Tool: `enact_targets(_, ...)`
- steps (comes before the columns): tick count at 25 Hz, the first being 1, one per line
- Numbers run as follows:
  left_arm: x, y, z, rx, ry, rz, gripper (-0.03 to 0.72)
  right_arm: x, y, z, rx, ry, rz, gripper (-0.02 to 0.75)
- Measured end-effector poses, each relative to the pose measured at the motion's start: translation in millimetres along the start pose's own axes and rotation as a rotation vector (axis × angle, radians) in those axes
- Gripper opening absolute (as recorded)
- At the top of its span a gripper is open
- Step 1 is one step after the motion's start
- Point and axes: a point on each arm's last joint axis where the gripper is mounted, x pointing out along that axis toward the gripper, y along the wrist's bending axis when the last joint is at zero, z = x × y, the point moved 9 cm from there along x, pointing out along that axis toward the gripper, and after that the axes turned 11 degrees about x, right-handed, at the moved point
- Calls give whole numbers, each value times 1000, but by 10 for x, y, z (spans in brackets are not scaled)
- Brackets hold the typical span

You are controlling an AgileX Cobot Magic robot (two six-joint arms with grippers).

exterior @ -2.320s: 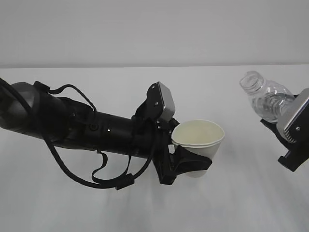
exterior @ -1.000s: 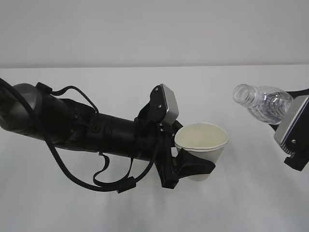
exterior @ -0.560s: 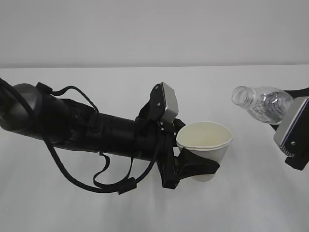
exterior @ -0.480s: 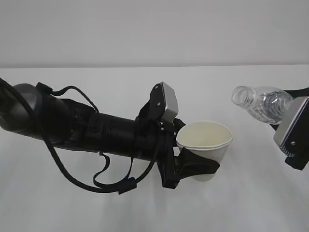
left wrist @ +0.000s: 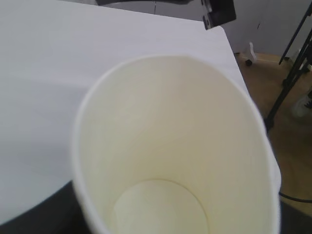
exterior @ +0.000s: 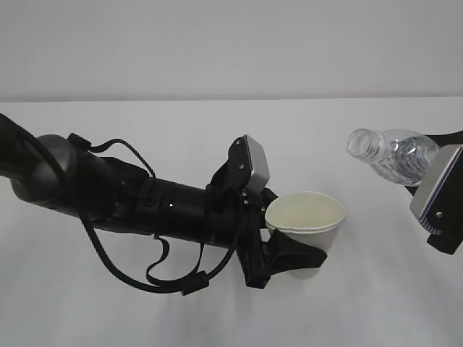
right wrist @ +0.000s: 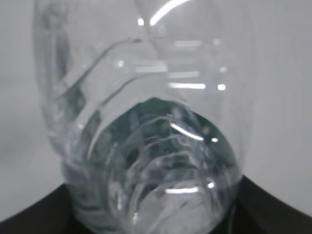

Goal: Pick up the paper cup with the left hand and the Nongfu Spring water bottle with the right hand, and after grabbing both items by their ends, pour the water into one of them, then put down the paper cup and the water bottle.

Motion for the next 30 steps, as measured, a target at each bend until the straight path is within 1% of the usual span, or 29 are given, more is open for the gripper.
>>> enact_targets(4,49,18,96,17,-14,-10,440,0,0,0,-1,0,0,438)
enact_targets(7,89,-32,123,26,-13,-28,440,0,0,0,-1,0,0,438)
enact_targets(11,95,-49,110,31,-5,-35,440,0,0,0,-3,0,0,438)
enact_targets(17,95,-26,69,33,18,-23,439,0,0,0,-39,0,0,438)
enact_targets(30,95,-25,69,33,18,-22,439,0,-2,2,-121,-1,-1,438)
